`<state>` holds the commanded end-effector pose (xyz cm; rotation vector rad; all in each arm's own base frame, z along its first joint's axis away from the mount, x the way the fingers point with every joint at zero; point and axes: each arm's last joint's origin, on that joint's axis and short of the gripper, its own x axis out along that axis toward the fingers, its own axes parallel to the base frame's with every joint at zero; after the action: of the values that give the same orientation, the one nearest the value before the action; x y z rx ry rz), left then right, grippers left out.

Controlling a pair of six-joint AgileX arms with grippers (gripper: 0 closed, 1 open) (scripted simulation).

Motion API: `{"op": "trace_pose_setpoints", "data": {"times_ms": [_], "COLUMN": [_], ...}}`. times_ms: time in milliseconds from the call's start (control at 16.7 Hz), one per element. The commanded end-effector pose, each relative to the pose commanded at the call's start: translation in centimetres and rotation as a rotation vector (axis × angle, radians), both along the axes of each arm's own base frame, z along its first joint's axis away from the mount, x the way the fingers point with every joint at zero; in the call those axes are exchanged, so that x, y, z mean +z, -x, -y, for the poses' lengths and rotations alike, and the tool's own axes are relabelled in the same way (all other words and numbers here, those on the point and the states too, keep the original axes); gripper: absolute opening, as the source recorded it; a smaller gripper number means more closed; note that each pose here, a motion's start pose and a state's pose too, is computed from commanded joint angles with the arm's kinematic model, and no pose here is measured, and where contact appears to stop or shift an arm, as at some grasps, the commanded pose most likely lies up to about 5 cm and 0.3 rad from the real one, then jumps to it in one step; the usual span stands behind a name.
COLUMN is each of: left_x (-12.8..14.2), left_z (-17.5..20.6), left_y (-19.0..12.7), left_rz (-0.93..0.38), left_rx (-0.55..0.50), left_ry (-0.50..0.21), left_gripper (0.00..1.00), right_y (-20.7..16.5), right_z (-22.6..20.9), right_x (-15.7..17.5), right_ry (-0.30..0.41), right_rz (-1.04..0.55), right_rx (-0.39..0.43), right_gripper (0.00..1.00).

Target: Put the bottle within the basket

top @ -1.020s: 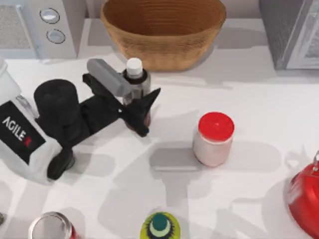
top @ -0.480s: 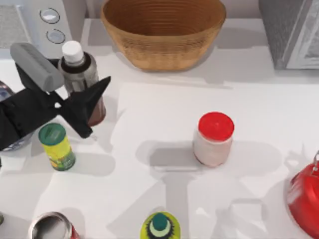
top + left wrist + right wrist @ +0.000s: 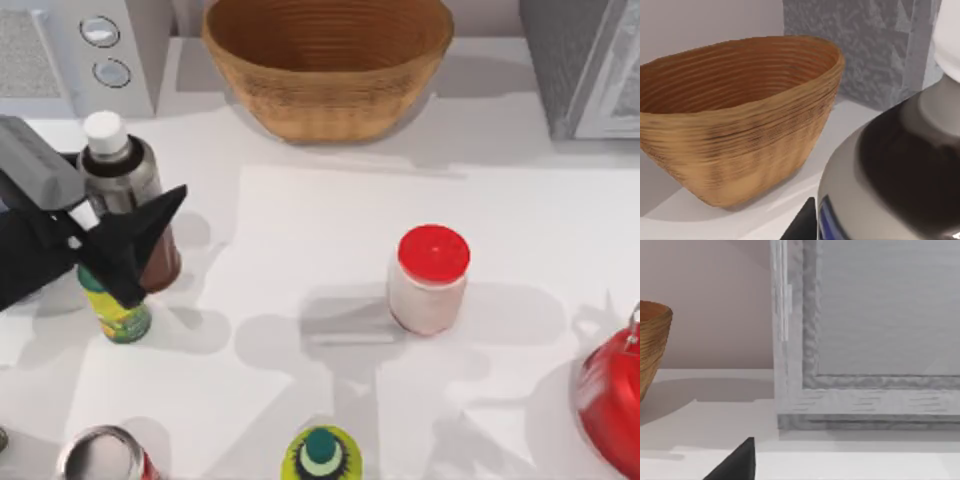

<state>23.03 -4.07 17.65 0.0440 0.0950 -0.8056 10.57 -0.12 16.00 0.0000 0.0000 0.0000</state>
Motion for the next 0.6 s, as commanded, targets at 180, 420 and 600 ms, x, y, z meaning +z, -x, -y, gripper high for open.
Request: {"op": "trace_pose_setpoints", "data": {"times_ms": [180,420,600], "left_x": [0.2,1.6,3.4], "left_z": [0.3,2.3,5.2], "left_y": [-0.3,-3.5,-7.8], "left_rz": [0.003,-0.008,-0.009], "left_rx": [0.001,0.062,0.174], "left_ry": [-0.002,-0.008,-0.026], "left_gripper": [0.00,0.00,0.00], "right_y": [0.0,0.0,0.0], "right_z": [0.0,0.0,0.0], "right_x": [0.0,0.0,0.0], "right_ry": [0.000,0.000,0.000], "right_rz": [0.000,0.000,0.000], "right_rx": [0.000,0.000,0.000], "right_gripper": [1.00,1.00,1.00]}}
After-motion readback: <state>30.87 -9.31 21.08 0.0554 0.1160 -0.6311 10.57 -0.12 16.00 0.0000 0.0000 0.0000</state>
